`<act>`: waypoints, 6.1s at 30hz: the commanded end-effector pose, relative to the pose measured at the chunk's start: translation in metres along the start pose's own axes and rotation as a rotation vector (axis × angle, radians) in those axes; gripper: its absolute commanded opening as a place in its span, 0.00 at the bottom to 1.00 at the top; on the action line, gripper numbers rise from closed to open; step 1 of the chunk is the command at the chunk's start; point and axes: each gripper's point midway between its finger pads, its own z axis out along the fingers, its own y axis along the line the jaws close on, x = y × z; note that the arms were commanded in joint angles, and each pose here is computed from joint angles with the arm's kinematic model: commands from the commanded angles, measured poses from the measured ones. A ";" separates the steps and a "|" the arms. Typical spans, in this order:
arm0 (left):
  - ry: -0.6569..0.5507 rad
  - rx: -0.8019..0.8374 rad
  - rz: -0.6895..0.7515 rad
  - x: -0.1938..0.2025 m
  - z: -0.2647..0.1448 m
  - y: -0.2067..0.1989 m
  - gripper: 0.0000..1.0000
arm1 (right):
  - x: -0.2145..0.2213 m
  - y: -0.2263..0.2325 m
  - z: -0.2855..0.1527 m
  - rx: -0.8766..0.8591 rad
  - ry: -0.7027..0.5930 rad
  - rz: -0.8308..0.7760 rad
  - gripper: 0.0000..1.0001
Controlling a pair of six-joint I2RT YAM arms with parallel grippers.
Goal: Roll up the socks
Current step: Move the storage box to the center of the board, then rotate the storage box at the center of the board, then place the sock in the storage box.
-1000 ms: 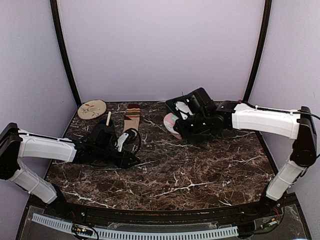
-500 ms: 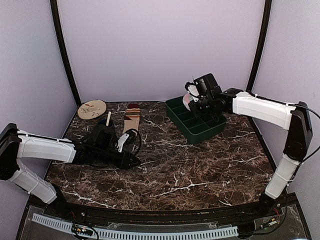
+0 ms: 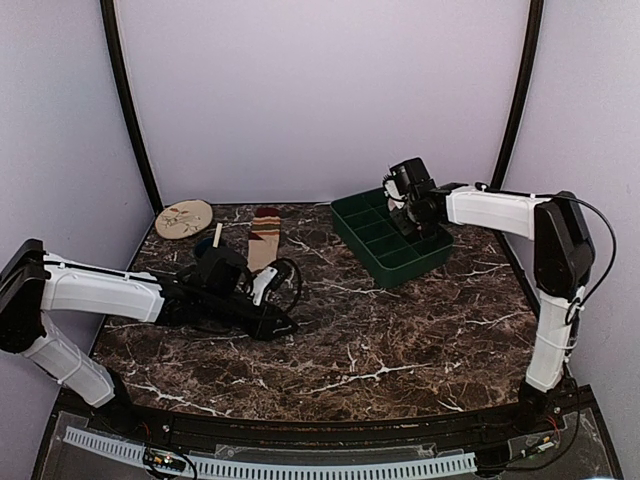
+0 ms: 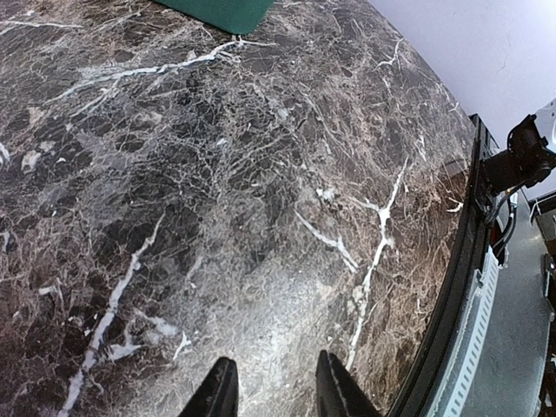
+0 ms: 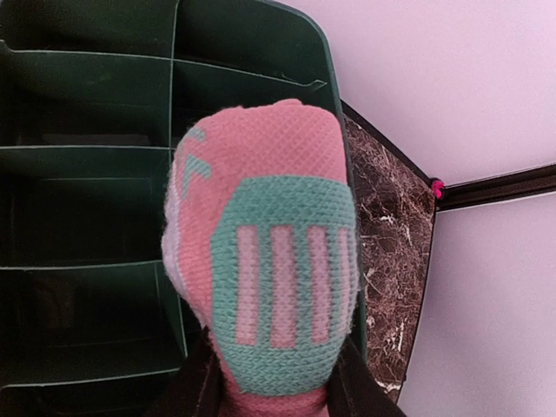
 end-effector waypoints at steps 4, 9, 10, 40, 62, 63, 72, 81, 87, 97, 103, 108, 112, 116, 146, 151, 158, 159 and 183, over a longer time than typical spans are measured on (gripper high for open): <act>-0.045 -0.054 0.054 -0.020 -0.002 -0.001 0.33 | -0.001 -0.018 0.027 0.095 0.032 0.054 0.00; -0.057 -0.055 0.089 -0.031 0.001 -0.003 0.34 | 0.010 -0.015 0.044 0.104 0.093 0.076 0.00; -0.054 -0.053 0.094 -0.033 0.003 -0.003 0.33 | 0.014 -0.014 0.048 0.099 0.108 0.077 0.00; -0.115 -0.014 0.144 -0.054 0.000 -0.016 0.33 | 0.108 0.057 0.054 -0.251 0.393 0.311 0.00; -0.169 0.012 0.168 -0.070 -0.001 -0.024 0.32 | 0.174 0.028 -0.004 -0.247 0.500 0.346 0.00; -0.174 0.014 0.170 -0.073 0.001 -0.024 0.32 | 0.169 0.025 -0.007 -0.243 0.484 0.351 0.00; -0.271 -0.053 0.195 -0.117 0.026 -0.013 0.33 | 0.079 -0.038 -0.053 -0.173 0.160 0.509 0.00; -0.362 -0.164 0.143 -0.176 0.050 0.017 0.35 | 0.071 -0.073 -0.108 -0.091 0.105 0.651 0.00; -0.443 -0.266 0.065 -0.214 0.057 0.047 0.36 | 0.102 -0.073 -0.141 -0.007 0.134 0.720 0.00; -0.571 -0.373 -0.078 -0.269 0.065 0.110 0.42 | 0.168 -0.057 -0.176 0.072 0.261 0.807 0.00; -0.632 -0.350 -0.117 -0.300 0.068 0.134 0.44 | 0.195 -0.041 -0.187 0.057 0.327 0.849 0.00; -0.620 -0.260 -0.155 -0.310 0.091 0.148 0.44 | 0.213 -0.023 -0.181 0.046 0.402 0.848 0.00; -0.599 -0.193 -0.185 -0.311 0.115 0.149 0.45 | 0.219 -0.014 -0.173 0.040 0.419 0.860 0.00; -0.598 -0.125 -0.235 -0.311 0.135 0.151 0.45 | 0.226 -0.005 -0.164 0.041 0.439 0.864 0.00; -0.354 0.150 -0.181 -0.196 0.163 0.094 0.15 | 0.167 -0.035 -0.070 0.008 0.358 0.716 0.00; -0.320 0.181 -0.169 -0.169 0.143 0.068 0.14 | 0.138 -0.035 -0.053 -0.030 0.325 0.662 0.00; -0.272 0.240 -0.127 -0.138 0.120 0.017 0.15 | 0.124 -0.042 -0.044 -0.007 0.315 0.602 0.00; -0.274 0.249 -0.130 -0.136 0.116 0.013 0.15 | 0.123 -0.047 -0.045 0.011 0.312 0.601 0.00; -0.305 0.238 -0.069 -0.137 0.068 -0.016 0.17 | 0.109 -0.053 -0.105 0.096 0.298 0.441 0.00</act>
